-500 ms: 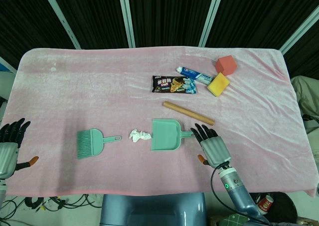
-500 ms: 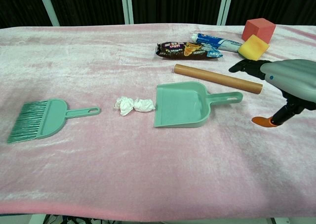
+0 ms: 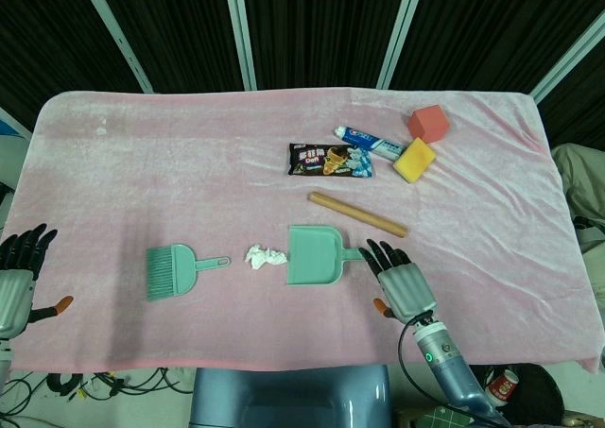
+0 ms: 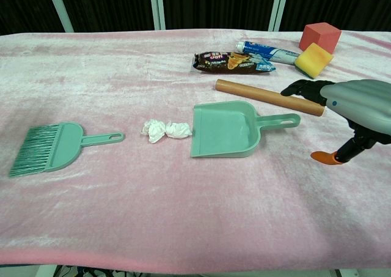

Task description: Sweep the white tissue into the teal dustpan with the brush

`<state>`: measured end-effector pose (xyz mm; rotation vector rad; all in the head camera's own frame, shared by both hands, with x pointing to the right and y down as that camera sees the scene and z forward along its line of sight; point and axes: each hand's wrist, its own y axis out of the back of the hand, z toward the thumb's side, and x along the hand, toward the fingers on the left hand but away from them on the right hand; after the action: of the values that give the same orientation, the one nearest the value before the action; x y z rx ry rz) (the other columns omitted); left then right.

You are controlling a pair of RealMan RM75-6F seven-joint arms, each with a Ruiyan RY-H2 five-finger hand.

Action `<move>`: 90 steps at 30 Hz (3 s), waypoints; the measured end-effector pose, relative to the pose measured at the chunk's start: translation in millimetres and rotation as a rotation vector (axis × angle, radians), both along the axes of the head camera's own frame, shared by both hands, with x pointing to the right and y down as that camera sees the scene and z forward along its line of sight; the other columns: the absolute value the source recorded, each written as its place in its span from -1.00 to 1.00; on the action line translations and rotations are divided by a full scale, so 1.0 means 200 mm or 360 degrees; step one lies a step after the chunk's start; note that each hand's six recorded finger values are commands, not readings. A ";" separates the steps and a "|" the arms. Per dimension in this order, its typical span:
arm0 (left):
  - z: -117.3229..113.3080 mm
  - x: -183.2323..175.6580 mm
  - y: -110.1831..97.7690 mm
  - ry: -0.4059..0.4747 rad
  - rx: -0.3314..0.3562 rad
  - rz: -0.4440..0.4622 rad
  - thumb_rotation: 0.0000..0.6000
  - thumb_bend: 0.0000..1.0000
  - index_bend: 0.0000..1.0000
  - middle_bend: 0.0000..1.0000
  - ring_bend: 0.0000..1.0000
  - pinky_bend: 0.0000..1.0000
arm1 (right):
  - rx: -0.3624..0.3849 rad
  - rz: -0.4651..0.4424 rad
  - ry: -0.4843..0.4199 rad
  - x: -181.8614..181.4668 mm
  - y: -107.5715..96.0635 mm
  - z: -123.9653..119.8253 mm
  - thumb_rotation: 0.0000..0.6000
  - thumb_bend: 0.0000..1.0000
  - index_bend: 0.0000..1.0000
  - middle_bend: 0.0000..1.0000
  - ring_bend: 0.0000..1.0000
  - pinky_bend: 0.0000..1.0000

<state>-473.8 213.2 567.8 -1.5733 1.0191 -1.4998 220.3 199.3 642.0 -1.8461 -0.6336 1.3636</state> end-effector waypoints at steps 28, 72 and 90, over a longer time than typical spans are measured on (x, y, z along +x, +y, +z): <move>0.01 0.00 0.00 0.0012 0.0001 -0.0026 1.00 -1.00 -1.00 -1.00 -1.00 -0.99 | 0.0050 -0.0028 0.0045 -0.15 -0.16 0.08 1.00 -0.46 -0.35 -0.40 -0.67 -0.66; 0.02 0.01 -0.01 -0.0002 0.0006 -0.0028 1.00 -1.00 -1.00 -1.00 -1.00 -0.99 | 0.0028 0.0047 0.0332 -0.24 -0.29 0.24 1.00 -0.45 -0.19 -0.28 -0.63 -0.66; 0.02 0.01 -0.01 0.0004 0.0009 -0.0030 1.00 -1.00 -1.00 -1.00 -1.00 -0.99 | -0.0006 0.0042 0.0366 -0.23 -0.26 0.28 1.00 -0.11 0.08 -0.07 -0.53 -0.66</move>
<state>-471.5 210.7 572.8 -1.5659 1.0412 -1.5070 175.1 146.3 697.5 -1.6569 -0.5379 1.5670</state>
